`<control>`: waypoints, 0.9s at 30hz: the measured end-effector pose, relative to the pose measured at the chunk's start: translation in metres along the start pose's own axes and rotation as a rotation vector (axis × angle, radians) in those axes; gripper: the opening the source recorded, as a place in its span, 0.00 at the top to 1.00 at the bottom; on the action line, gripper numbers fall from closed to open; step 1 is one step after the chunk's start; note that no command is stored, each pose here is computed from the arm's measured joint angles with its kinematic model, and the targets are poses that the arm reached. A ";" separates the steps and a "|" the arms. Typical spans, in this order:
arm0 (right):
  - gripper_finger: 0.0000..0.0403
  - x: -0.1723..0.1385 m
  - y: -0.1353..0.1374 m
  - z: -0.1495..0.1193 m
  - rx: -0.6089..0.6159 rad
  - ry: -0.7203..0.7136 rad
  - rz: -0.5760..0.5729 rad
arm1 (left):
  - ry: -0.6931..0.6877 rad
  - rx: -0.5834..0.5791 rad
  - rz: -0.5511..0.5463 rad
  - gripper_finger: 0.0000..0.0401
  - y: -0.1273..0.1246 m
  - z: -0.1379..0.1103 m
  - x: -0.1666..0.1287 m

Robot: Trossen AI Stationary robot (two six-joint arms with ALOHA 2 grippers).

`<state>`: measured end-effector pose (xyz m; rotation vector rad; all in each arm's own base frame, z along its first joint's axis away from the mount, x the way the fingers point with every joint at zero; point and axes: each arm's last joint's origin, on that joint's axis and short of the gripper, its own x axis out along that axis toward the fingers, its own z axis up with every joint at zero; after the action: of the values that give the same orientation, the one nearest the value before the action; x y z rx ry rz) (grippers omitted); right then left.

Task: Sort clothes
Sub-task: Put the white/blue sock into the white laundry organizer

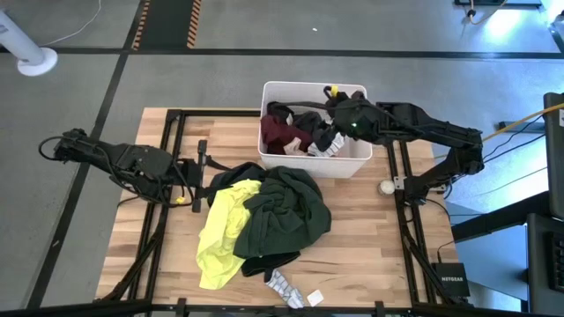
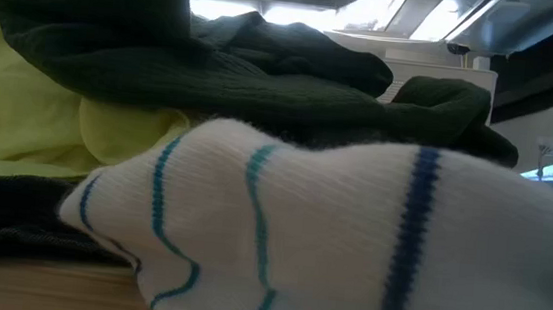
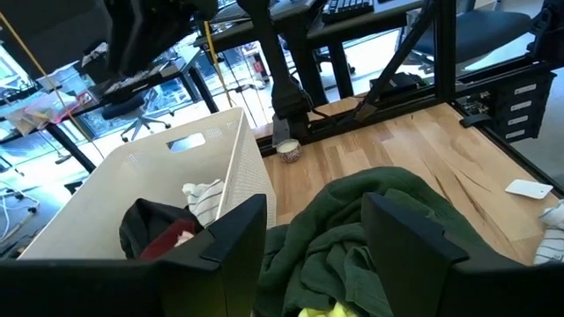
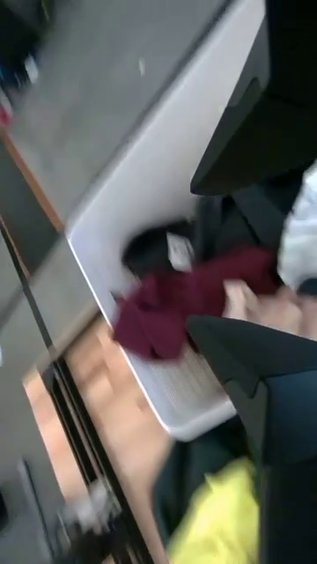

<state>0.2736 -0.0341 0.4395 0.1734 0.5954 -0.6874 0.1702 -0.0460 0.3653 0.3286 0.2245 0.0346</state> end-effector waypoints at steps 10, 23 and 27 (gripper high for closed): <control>0.37 -0.024 0.055 -0.024 -0.058 0.119 0.347 | 0.000 -0.007 0.000 0.55 0.000 0.000 0.000; 0.37 -0.023 0.173 -0.104 -0.304 0.288 0.443 | 0.000 -0.018 0.000 0.55 0.000 0.000 0.000; 0.37 -0.012 0.200 -0.130 -0.386 0.342 0.441 | -0.001 -0.038 0.000 0.55 0.000 0.000 0.000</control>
<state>0.3346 0.1700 0.3314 0.0568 0.9694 -0.1055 0.1702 -0.0461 0.3653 0.2913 0.2228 0.0388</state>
